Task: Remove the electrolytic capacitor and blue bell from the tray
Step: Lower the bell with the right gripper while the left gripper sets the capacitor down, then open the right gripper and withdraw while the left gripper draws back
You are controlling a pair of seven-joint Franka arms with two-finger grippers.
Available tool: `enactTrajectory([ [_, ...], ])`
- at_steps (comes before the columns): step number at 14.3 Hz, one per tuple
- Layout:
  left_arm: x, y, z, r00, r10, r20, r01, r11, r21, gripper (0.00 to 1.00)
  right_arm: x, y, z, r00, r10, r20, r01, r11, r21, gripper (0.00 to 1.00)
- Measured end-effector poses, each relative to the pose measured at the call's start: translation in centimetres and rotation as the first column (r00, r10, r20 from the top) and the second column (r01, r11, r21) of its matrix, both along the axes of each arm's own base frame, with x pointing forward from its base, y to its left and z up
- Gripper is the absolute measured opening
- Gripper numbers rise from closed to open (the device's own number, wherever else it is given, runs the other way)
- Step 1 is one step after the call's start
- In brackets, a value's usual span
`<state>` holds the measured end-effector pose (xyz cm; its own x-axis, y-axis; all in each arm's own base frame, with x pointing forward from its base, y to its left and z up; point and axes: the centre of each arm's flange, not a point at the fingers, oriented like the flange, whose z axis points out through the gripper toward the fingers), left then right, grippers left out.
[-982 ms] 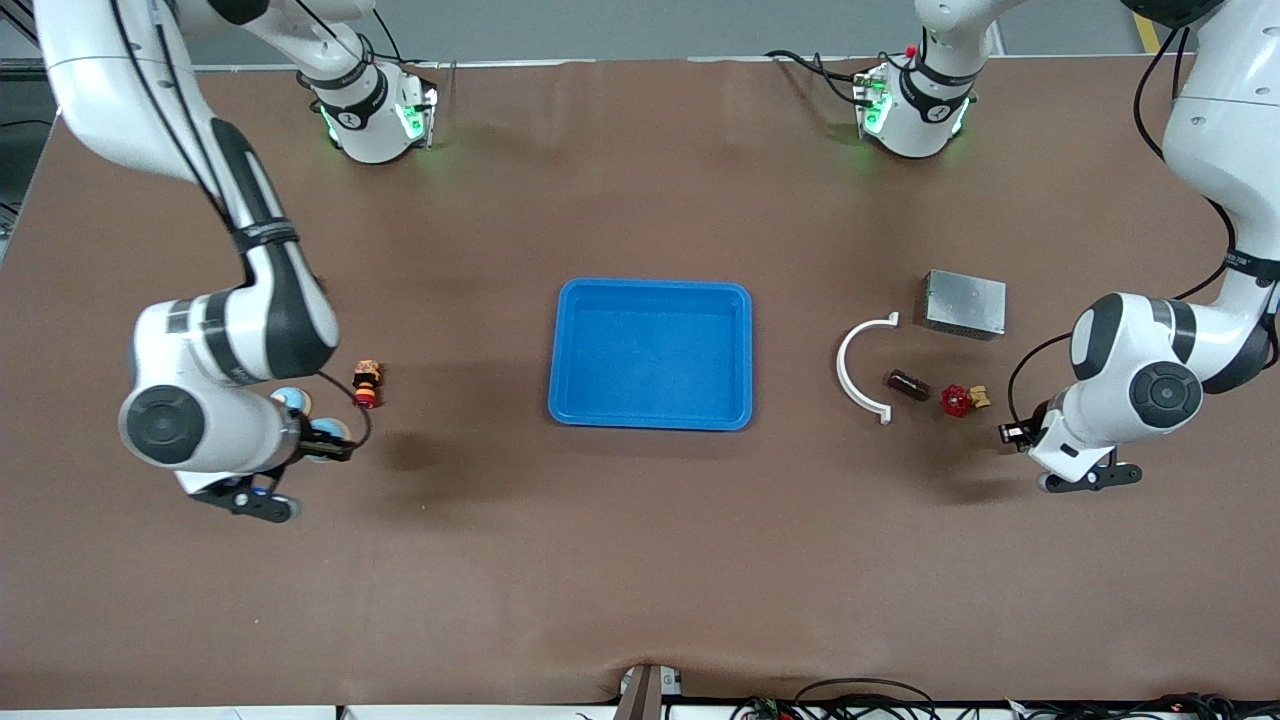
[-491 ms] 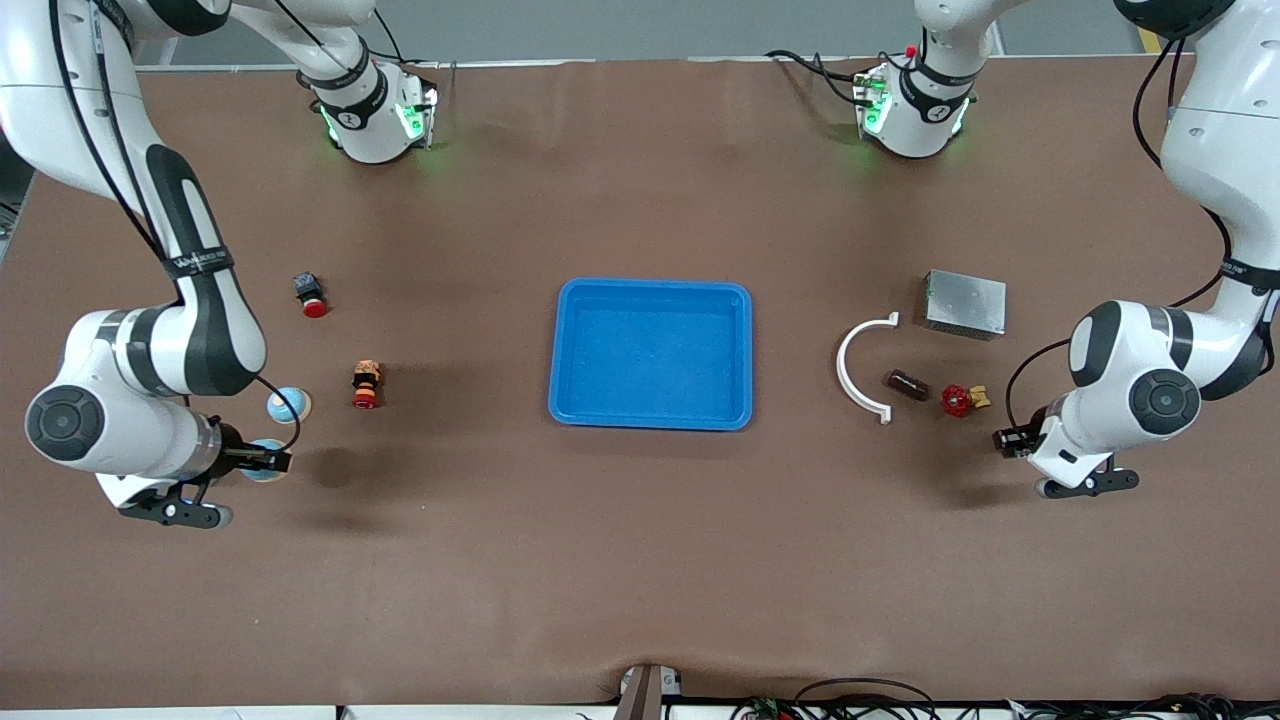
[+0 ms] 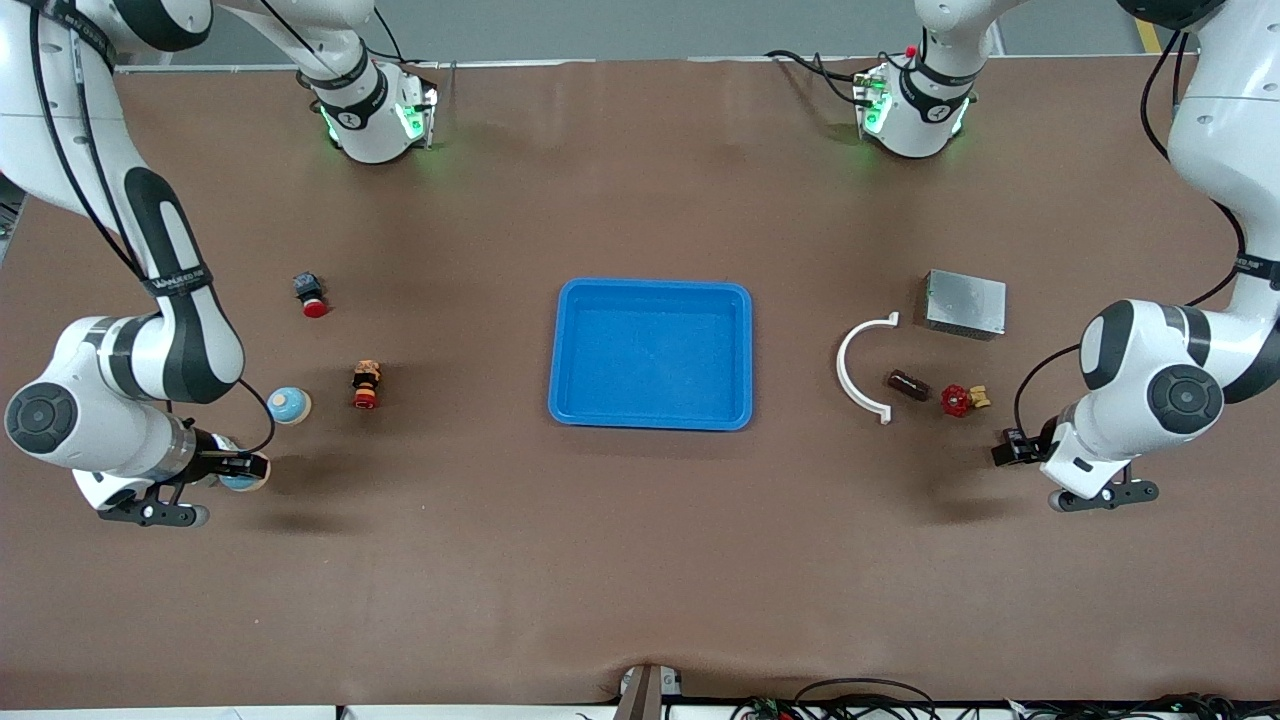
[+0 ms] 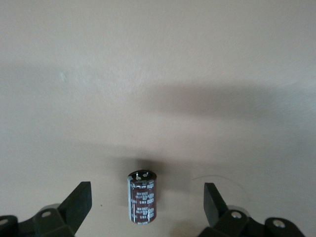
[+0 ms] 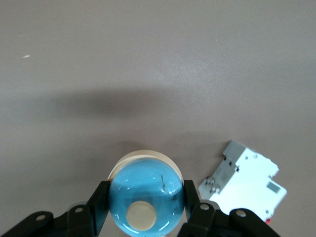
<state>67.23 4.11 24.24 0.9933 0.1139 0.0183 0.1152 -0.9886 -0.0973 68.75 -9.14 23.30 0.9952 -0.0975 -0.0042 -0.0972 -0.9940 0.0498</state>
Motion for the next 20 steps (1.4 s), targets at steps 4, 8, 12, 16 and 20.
enactTrajectory([
  [4,-0.4,-0.8,3.5,1.000,-0.008,-0.026,0.009,0.999,0.041,1.00,-0.1,-0.4,-2.2,1.000,-0.009,0.008,0.009,1.000,0.011,0.64],
  [8,-1.0,-1.1,6.6,0.999,-0.005,-0.049,0.009,0.996,0.085,1.00,-0.1,-0.5,-2.6,1.000,-0.018,0.014,0.018,1.000,0.021,0.64],
  [12,-1.8,-2.5,10.0,0.997,-0.008,-0.071,0.016,0.993,0.114,1.00,-0.1,-0.6,-3.3,0.999,-0.033,0.023,0.032,0.998,0.051,0.64],
  [16,-2.4,-3.1,13.9,0.991,0.055,-0.118,-0.047,0.997,0.067,1.00,-0.2,-1.3,-4.2,0.999,-0.034,0.026,0.032,0.997,0.064,0.64],
  [20,-2.2,-3.3,15.3,0.990,0.064,-0.122,-0.058,0.997,0.057,1.00,-0.2,-1.3,-4.3,0.999,-0.036,0.035,0.034,0.997,0.068,0.64],
])
